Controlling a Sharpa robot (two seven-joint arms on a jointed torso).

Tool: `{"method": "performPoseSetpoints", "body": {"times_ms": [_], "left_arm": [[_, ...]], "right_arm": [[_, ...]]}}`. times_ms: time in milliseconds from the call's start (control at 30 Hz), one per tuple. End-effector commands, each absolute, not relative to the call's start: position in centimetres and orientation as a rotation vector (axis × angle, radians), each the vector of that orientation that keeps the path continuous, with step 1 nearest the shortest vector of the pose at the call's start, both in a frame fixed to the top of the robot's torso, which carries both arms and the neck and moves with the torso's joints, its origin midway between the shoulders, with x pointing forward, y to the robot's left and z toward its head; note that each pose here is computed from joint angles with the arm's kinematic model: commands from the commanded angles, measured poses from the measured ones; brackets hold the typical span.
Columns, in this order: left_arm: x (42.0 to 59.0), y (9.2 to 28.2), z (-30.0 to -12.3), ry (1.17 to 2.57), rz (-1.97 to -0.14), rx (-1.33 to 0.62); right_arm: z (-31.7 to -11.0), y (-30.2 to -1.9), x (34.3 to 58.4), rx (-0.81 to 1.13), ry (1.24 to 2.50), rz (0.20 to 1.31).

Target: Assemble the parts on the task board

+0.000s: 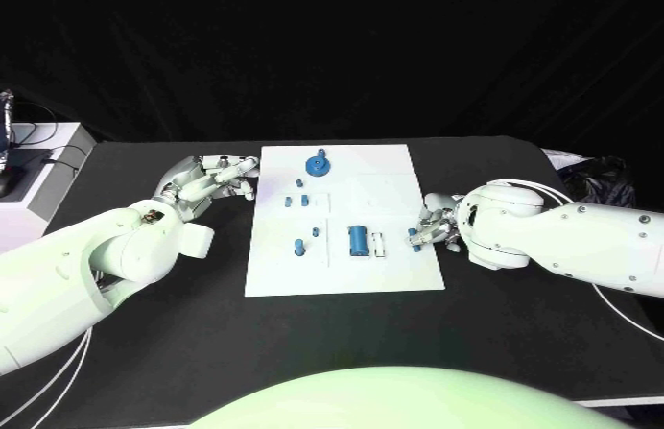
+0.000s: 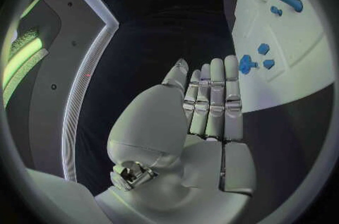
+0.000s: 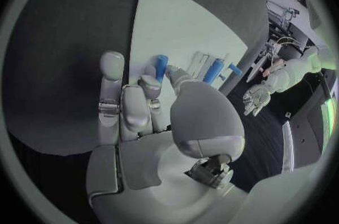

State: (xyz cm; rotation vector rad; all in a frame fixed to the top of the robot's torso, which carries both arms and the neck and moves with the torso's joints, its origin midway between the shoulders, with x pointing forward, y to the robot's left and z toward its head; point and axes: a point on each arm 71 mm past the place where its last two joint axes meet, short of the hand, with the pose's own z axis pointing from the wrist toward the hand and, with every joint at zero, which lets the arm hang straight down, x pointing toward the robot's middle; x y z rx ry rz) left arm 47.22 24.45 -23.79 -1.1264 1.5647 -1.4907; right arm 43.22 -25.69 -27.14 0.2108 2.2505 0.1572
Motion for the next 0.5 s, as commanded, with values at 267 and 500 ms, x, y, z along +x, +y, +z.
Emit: {"method": "performPoseSetpoints", "body": {"times_ms": [267, 500], "left_arm": [[47.16, 24.26, -23.67, 1.567, -1.506, -1.116], [47.16, 24.28, -23.68, 1.567, -1.505, -1.116]], "right_arm": [[-28.37, -25.47, 42.34, 0.258, 2.322, 0.211], [-27.58, -25.4, 42.3, 0.335, 2.295, 0.25]]}}
